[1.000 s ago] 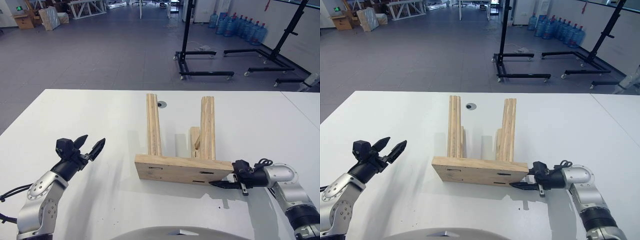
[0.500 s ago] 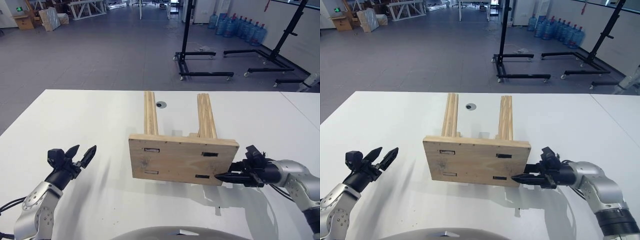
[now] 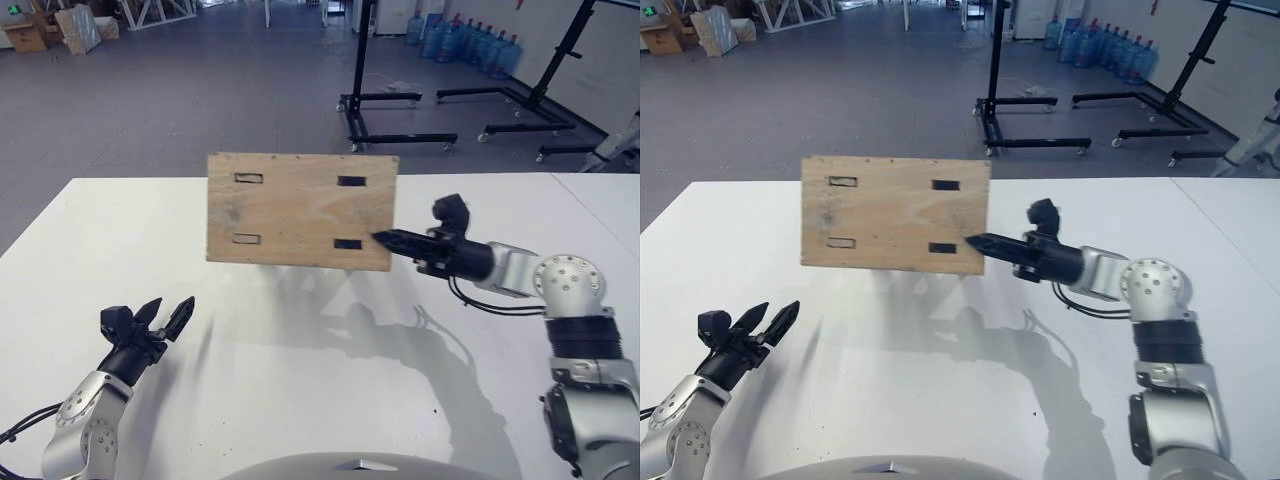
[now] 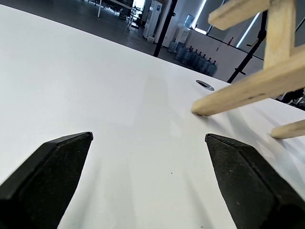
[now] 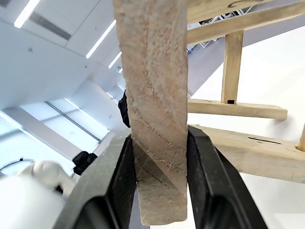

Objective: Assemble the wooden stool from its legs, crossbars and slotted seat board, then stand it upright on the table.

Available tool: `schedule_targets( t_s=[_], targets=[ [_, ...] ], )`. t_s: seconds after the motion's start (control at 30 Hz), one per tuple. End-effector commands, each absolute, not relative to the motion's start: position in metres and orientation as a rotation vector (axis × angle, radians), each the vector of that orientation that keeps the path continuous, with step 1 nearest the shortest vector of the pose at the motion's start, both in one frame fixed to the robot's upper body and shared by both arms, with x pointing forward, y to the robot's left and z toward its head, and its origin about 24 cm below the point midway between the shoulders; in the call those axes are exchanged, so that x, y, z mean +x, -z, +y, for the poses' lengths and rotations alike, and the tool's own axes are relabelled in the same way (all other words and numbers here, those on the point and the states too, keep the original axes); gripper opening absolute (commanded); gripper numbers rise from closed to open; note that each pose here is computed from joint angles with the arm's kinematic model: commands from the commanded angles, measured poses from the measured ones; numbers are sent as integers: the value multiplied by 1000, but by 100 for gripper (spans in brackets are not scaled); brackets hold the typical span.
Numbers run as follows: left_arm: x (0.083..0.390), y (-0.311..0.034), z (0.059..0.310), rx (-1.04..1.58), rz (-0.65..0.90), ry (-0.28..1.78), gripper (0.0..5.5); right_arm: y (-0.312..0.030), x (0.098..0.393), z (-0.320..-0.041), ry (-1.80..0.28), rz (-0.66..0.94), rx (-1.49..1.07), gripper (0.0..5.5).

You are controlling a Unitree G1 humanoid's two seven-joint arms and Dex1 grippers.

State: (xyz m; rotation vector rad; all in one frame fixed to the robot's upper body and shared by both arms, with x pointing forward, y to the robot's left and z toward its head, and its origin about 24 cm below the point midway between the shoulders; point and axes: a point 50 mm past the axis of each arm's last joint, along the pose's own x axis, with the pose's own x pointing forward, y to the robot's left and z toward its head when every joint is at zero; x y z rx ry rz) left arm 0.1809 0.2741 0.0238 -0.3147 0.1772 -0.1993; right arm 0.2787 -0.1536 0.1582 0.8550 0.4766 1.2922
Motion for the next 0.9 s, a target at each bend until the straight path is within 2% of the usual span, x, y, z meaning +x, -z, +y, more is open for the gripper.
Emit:
schedule_targets(
  t_s=[0.03, 0.13, 0.2, 0.33, 0.4, 0.53, 0.73, 0.9],
  targets=[
    [185, -15, 268, -303, 198, 204, 433, -216, 284, -122, -1460, 525, 898, 132],
    [184, -13, 264, -301, 195, 200, 433, -239, 292, -136, -1526, 575, 973, 131],
    [182, -9, 259, -304, 197, 199, 433, -242, 292, -147, -1546, 649, 995, 131],
    [179, -3, 252, -305, 204, 196, 433, -233, 296, -173, -1435, 773, 1047, 131],
    [178, 0, 247, -308, 207, 195, 433, -221, 286, -189, -1385, 828, 1041, 131],
    [171, 7, 241, -321, 220, 181, 433, -207, 280, -203, -1287, 854, 1037, 131],
    [171, 13, 231, -316, 232, 197, 433, -187, 283, -210, -1098, 717, 1066, 135],
    [166, 17, 224, -327, 244, 205, 433, -172, 283, -202, -748, 478, 1146, 137]
  ],
)
